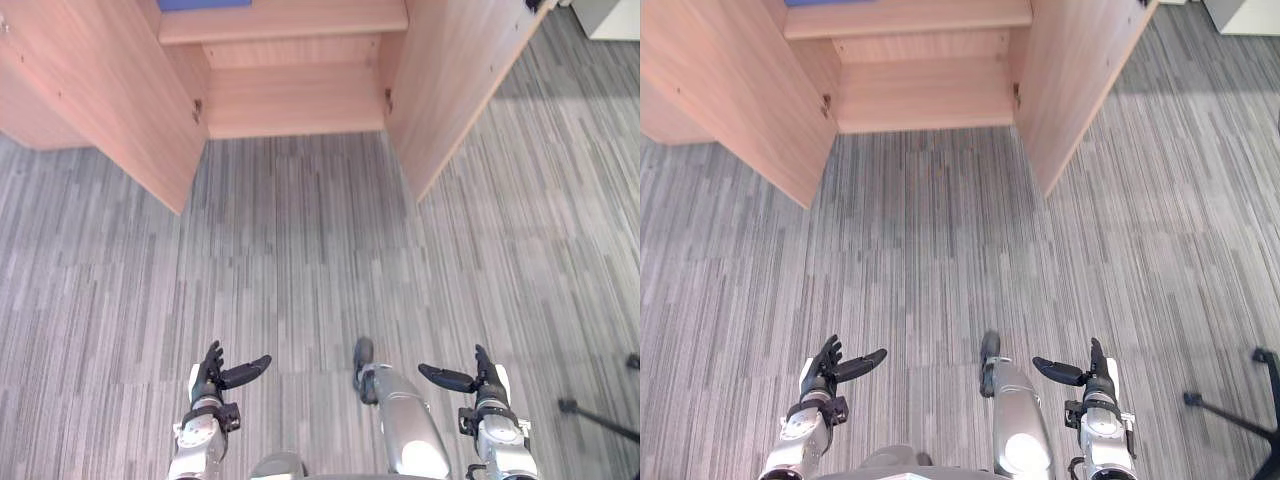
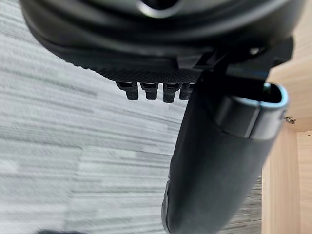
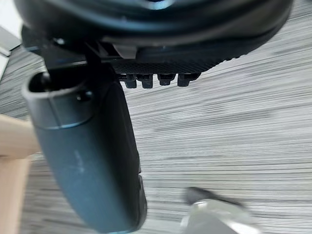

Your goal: Walk over to the cabinet, pick up the folder, carry it to the office cabinet, place the folder inside the office cabinet, then close the office cabinet door

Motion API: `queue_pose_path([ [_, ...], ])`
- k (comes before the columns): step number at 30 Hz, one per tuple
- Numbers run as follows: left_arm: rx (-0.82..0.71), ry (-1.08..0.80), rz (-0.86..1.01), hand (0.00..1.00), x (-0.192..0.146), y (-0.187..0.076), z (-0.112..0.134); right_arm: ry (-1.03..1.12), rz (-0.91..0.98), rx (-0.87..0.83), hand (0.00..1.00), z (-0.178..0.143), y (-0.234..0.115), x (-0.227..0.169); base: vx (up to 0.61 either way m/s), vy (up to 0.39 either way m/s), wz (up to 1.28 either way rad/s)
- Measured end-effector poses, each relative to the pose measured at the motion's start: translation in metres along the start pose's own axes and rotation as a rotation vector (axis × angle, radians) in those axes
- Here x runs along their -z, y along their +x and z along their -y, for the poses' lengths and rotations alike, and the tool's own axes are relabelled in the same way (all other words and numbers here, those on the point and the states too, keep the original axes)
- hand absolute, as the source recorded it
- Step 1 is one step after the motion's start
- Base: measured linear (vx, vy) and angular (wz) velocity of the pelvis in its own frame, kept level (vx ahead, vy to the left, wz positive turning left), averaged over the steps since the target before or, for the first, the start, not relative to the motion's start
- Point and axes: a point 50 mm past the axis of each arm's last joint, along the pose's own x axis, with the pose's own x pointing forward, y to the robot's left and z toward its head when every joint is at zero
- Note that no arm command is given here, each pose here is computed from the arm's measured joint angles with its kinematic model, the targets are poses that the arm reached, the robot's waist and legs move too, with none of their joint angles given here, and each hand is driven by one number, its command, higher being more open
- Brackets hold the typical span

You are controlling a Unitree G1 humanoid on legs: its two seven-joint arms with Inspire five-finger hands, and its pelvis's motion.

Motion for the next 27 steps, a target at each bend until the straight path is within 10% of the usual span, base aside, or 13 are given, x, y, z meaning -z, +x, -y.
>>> queue_pose_path([
  [11, -0.04, -0.032, -0.059, 1.0, 0.016, -0.005, -0.008, 0.042, -0.026, 0.012, 1.0, -0.011, 0.007, -0.004, 0.58, -0.002, -0.64],
  [27, -0.049, 0.014, -0.041, 1.0, 0.004, 0.004, -0.012, 0.032, -0.199, -0.04, 1.0, -0.025, -0.015, 0.047, 0.57, 0.08, 0.43],
])
